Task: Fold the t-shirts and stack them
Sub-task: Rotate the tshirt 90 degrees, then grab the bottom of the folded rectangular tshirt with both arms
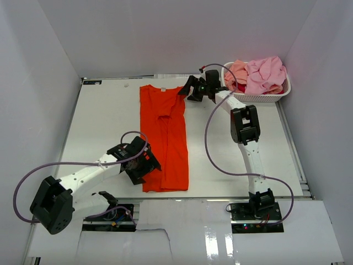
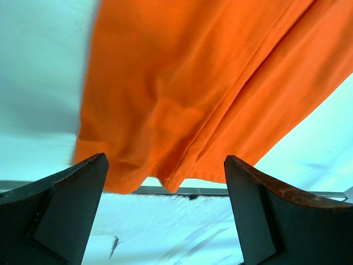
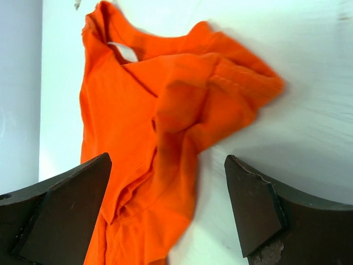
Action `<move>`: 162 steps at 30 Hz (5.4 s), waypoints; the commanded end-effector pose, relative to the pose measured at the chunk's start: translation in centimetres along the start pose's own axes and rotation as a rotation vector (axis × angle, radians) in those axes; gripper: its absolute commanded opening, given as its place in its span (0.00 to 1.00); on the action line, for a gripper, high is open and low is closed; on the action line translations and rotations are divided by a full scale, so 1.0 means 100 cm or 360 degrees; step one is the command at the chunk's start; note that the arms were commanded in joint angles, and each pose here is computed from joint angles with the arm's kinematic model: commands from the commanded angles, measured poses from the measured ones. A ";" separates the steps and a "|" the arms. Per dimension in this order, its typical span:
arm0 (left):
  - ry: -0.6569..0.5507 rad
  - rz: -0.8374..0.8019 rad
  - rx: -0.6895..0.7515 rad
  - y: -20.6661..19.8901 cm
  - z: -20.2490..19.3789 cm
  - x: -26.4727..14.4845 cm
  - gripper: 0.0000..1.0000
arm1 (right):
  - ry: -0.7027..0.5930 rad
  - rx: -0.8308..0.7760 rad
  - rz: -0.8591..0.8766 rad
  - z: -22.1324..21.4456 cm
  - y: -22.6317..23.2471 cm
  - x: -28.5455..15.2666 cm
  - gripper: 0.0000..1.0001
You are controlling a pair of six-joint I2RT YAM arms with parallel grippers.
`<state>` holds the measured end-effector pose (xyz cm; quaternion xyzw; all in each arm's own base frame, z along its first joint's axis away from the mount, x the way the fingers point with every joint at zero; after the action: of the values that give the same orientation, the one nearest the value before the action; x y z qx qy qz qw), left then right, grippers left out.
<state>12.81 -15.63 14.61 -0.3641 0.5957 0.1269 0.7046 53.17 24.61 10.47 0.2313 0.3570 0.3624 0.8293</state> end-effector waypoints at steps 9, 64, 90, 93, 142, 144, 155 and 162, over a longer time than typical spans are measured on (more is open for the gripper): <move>-0.0162 0.0028 -0.0033 0.003 0.035 -0.022 0.98 | -0.0026 -0.0158 -0.0045 0.028 0.021 -0.033 0.90; -0.0330 -0.0242 0.0199 -0.119 0.179 0.000 0.98 | -0.0016 -0.0252 0.0155 -0.005 0.014 0.016 0.90; -0.0339 -0.0265 0.0311 -0.093 0.151 -0.053 0.98 | 0.0240 -0.0655 -0.0002 -0.017 0.131 -0.135 0.91; -0.0307 -0.0272 0.0317 -0.074 0.135 -0.056 0.98 | 0.0372 -0.0620 -0.0046 -0.069 0.129 -0.169 0.91; 0.0294 0.0041 0.0123 0.080 -0.016 -0.028 0.98 | 0.0765 -0.0174 0.0468 -0.331 0.168 -0.270 0.95; 0.0277 0.0011 0.0095 0.079 -0.016 -0.029 0.98 | 0.0762 -0.0170 0.0492 -0.333 0.168 -0.270 0.95; 0.0220 -0.0156 0.0066 0.066 -0.011 -0.007 0.92 | 0.0782 -0.0174 0.0571 -0.334 0.169 -0.268 0.96; 0.0175 -0.0095 0.0079 0.064 -0.008 0.005 0.91 | 0.0763 -0.0148 0.0589 -0.335 0.169 -0.269 0.96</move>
<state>7.71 -11.60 12.02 -0.3672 0.6489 0.0675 0.6630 7.44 18.67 11.10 0.1522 0.4908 0.5514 0.6572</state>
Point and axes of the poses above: each gripper's point midway between its finger pads, its own x axis out along the fingers, its own y axis along the line the jaws close on, z = x × y, the point moved 10 cm from there along -x, back along the fingers, and after that the axes turned 10 degrees about -x, right-handed, at the moved point
